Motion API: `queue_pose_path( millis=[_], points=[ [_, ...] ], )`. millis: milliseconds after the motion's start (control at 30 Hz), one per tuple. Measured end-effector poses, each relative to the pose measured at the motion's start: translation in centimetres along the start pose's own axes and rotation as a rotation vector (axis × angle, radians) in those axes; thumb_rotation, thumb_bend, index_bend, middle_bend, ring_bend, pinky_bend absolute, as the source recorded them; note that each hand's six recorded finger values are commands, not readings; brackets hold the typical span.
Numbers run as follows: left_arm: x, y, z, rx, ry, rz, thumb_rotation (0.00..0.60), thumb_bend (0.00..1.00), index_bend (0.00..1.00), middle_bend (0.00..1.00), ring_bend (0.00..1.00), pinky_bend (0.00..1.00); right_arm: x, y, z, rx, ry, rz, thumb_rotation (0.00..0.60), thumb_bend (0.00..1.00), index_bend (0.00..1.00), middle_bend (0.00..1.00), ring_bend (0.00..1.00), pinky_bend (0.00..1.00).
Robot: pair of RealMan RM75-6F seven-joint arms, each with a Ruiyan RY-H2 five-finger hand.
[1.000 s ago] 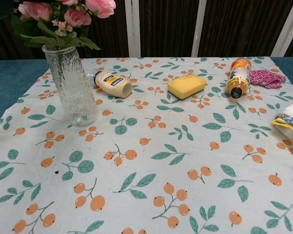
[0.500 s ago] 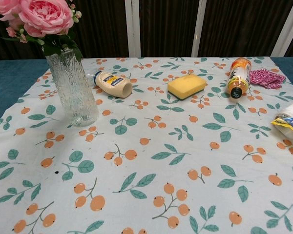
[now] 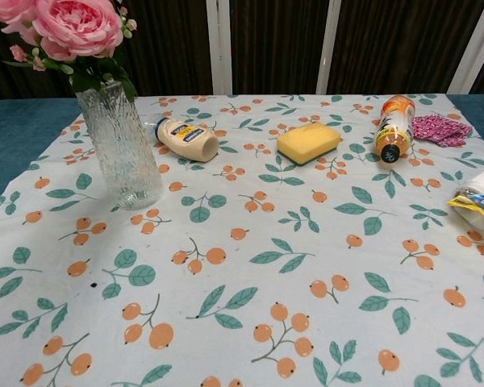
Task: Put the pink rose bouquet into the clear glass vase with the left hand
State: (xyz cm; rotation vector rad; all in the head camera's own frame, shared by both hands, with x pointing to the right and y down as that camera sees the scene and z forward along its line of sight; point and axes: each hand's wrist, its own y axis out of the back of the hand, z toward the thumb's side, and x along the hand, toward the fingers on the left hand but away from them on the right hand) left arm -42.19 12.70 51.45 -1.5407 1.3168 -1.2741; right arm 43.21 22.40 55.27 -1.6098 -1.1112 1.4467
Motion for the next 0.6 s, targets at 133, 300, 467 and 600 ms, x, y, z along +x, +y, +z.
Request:
queue_pose_path(
  millis=[133, 300, 467, 600],
  points=[
    [-5.4, -1.5, -1.9, 0.126, 0.036, 0.019, 0.600, 0.30, 0.16, 0.13, 0.00, 0.00, 0.2, 0.1, 0.4, 0.016, 0.023, -0.006, 0.600, 0.22, 0.01, 0.00, 0.04, 0.05],
    [-8.0, -3.3, -3.6, 0.157, 0.078, 0.012, 0.600, 0.30, 0.16, 0.14, 0.00, 0.00, 0.4, 0.3, 0.8, 0.043, 0.056, -0.008, 0.600, 0.22, 0.01, 0.00, 0.04, 0.05],
    [-8.3, -3.8, -4.2, 0.112, 0.087, -0.010, 0.600, 0.30, 0.16, 0.14, 0.00, 0.00, 0.4, 0.4, 0.8, 0.048, 0.052, -0.012, 0.600, 0.22, 0.01, 0.00, 0.04, 0.05],
    [-8.4, -3.6, -4.6, 0.099, 0.085, -0.011, 0.600, 0.30, 0.16, 0.15, 0.00, 0.00, 0.3, 0.6, 0.9, 0.038, 0.045, -0.024, 0.600, 0.22, 0.01, 0.00, 0.04, 0.05]
  ],
)
